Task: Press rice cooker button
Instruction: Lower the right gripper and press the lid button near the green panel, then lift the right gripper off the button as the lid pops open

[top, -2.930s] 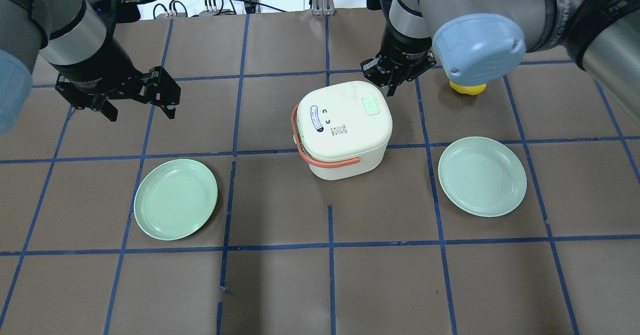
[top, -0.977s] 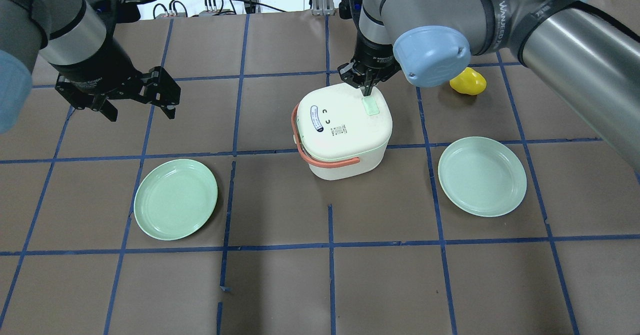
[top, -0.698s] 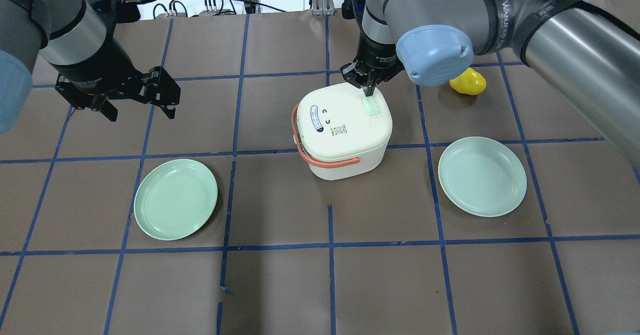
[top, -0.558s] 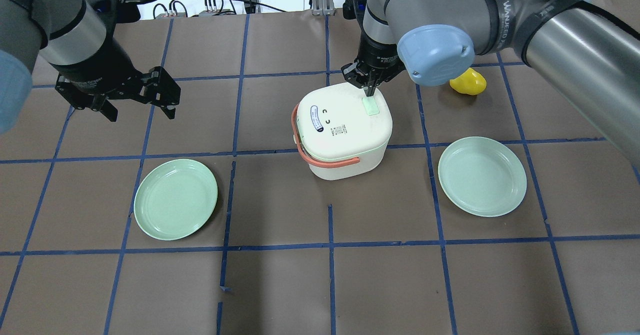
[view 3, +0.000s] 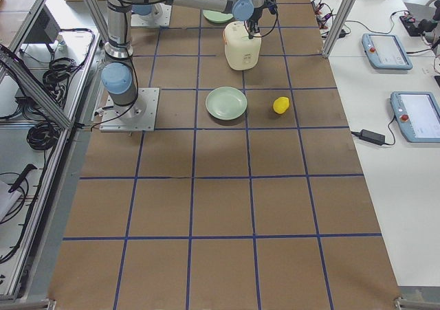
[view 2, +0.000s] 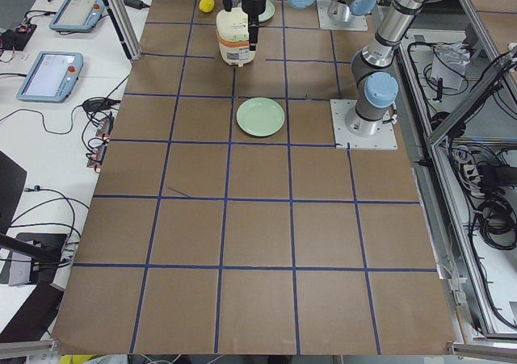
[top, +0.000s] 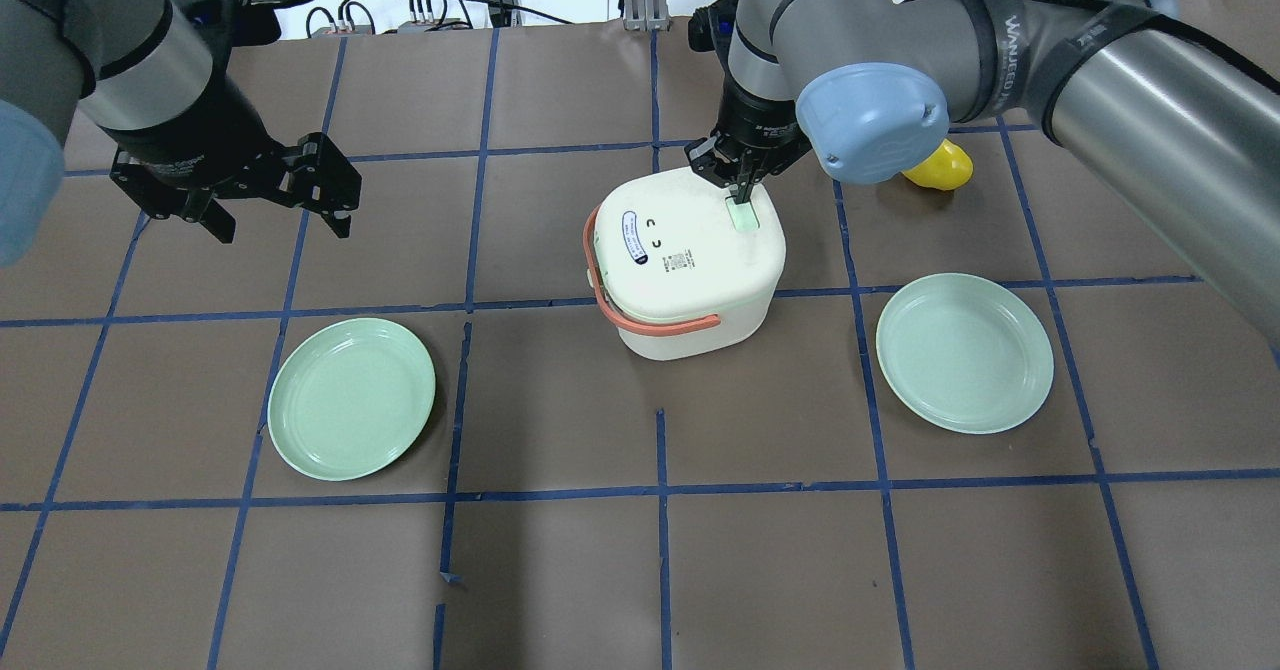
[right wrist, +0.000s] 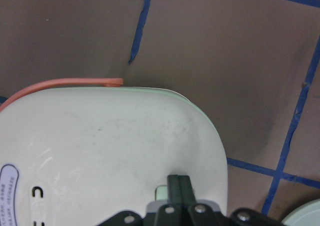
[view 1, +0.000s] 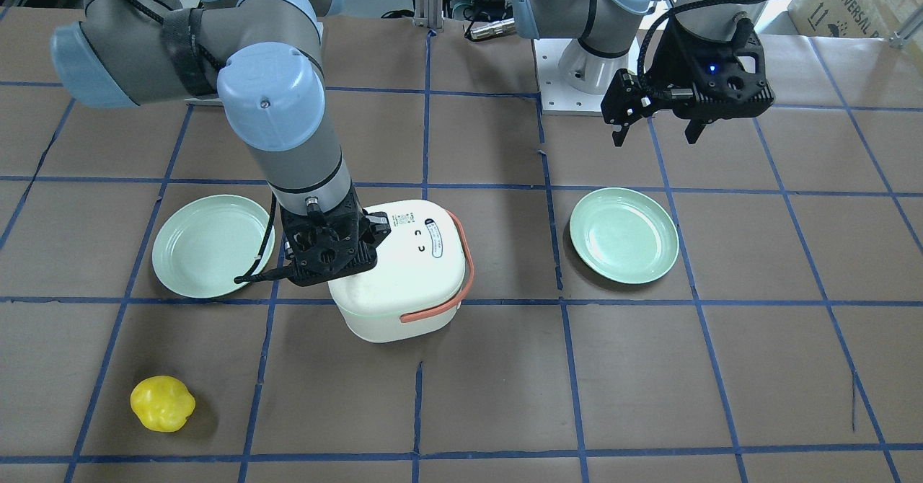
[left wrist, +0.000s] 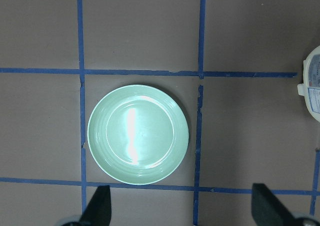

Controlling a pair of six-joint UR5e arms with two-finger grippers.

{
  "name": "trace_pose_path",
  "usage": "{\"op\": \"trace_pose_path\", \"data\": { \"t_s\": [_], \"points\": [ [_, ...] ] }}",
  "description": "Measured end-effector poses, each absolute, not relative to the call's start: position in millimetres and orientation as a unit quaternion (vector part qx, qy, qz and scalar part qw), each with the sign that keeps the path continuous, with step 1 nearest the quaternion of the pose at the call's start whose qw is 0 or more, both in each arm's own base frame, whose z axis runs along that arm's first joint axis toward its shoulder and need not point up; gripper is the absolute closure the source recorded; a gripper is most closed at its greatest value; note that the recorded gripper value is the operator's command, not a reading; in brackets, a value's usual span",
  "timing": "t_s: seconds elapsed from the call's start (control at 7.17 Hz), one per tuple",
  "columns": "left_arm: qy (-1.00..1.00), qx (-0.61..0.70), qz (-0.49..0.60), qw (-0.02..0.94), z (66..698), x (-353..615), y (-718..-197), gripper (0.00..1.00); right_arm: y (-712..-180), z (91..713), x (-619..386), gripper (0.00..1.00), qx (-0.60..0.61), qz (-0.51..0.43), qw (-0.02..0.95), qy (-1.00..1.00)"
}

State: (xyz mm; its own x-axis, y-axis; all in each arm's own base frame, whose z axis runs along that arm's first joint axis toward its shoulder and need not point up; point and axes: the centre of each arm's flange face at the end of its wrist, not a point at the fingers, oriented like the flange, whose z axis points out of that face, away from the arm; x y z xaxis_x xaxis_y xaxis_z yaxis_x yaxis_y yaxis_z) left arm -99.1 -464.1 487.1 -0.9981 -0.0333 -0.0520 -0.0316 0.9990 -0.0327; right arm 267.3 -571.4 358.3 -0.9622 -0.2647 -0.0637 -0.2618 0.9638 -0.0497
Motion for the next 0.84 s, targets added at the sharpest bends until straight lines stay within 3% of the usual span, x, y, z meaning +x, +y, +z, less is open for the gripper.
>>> {"op": "trace_pose_path", "data": {
  "t_s": [0.84],
  "points": [
    [0.999,-0.016,-0.016,0.026,487,-99,-464,0.0,-569,367,263,0.93,-0.129,-0.017,0.034,0.991]
  ]
}}
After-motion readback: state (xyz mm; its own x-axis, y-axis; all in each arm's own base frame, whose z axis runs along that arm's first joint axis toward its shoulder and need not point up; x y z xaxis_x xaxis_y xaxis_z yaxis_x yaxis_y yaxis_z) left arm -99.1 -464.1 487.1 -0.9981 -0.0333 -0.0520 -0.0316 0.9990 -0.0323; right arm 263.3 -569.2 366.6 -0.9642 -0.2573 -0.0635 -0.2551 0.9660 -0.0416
